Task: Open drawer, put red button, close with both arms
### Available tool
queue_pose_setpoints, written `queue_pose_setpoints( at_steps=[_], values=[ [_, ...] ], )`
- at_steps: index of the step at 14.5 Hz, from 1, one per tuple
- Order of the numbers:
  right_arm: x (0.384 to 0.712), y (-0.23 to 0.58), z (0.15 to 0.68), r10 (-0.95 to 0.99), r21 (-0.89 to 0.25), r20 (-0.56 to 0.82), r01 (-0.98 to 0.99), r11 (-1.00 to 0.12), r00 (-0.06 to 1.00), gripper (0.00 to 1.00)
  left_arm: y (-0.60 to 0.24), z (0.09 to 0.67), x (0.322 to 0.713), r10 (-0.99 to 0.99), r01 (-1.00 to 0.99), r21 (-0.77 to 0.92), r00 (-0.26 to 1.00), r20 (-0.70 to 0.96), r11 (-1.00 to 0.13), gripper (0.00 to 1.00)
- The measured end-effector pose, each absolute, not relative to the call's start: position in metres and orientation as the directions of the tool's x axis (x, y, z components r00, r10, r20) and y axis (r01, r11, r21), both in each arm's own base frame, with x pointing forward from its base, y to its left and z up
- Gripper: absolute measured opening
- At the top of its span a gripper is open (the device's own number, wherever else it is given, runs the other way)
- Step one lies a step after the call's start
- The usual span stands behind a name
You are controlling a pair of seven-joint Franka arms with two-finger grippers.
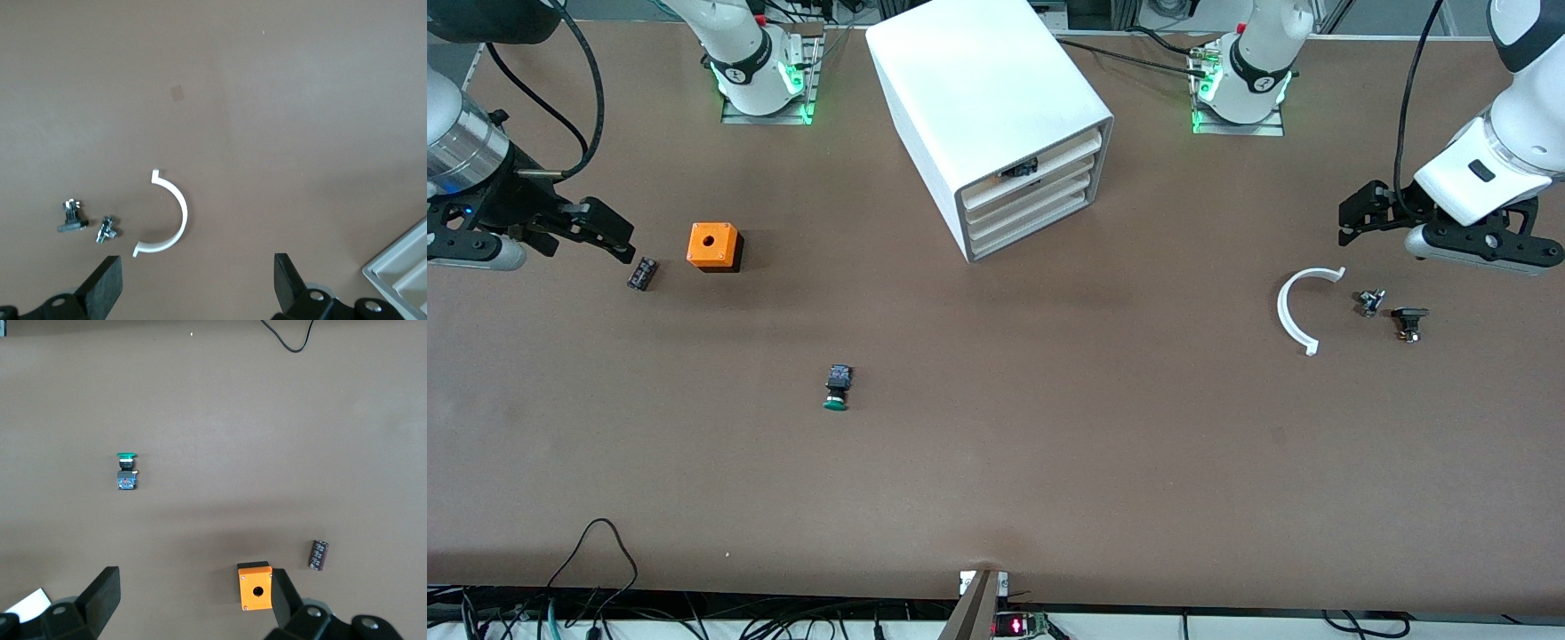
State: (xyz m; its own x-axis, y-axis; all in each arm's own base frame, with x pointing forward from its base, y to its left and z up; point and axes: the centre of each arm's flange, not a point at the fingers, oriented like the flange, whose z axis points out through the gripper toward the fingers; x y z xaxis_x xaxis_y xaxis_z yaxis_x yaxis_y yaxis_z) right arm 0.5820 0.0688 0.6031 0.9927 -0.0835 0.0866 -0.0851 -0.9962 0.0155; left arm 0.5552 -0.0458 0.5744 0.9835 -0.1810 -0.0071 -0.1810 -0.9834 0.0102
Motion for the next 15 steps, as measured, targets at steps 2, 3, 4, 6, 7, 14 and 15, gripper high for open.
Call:
queue_pose_setpoints(
  at_steps=[2,3,4,6,7,14,15],
  values=[
    [0.5818,0.0700,0.6031,-0.081,0.016,0.087,-0.083,-0.996,0.993,1.00,-0.0451,0.5740,0.5529,-0.180,-0.180,0.012,0.983,-0.023,-0.984,1.00],
    [0.5819,0.0701,0.6029,-0.081,0.016,0.086,-0.083,-0.996,0.993,1.00,-0.0446,0.5741,0.5525,-0.180,-0.179,0.012,0.983,-0.025,-0.984,1.00],
    [0.5821,0.0701,0.6025,-0.081,0.016,0.086,-0.083,-0.996,0.993,1.00,-0.0444,0.5741,0.5523,-0.179,-0.179,0.012,0.983,-0.026,-0.984,1.00],
    [0.5824,0.0701,0.6018,-0.081,0.016,0.084,-0.083,-0.996,0.993,1.00,-0.0444,0.5742,0.5520,-0.179,-0.179,0.012,0.983,-0.027,-0.984,1.00],
    [0.5825,0.0701,0.6015,-0.081,0.016,0.084,-0.083,-0.996,0.993,1.00,-0.0444,0.5741,0.5519,-0.179,-0.179,0.012,0.983,-0.028,-0.984,1.00],
    [0.5834,0.0658,0.6005,-0.088,0.017,0.082,-0.090,-0.996,0.993,1.00,-0.0445,0.5730,0.5484,-0.180,-0.179,0.015,0.982,-0.054,-0.984,1.00],
    [0.5835,0.0642,0.6003,-0.091,0.017,0.081,-0.092,-0.996,0.993,1.00,-0.0450,0.5731,0.5482,-0.181,-0.180,0.015,0.982,-0.054,-0.984,1.00]
  ],
)
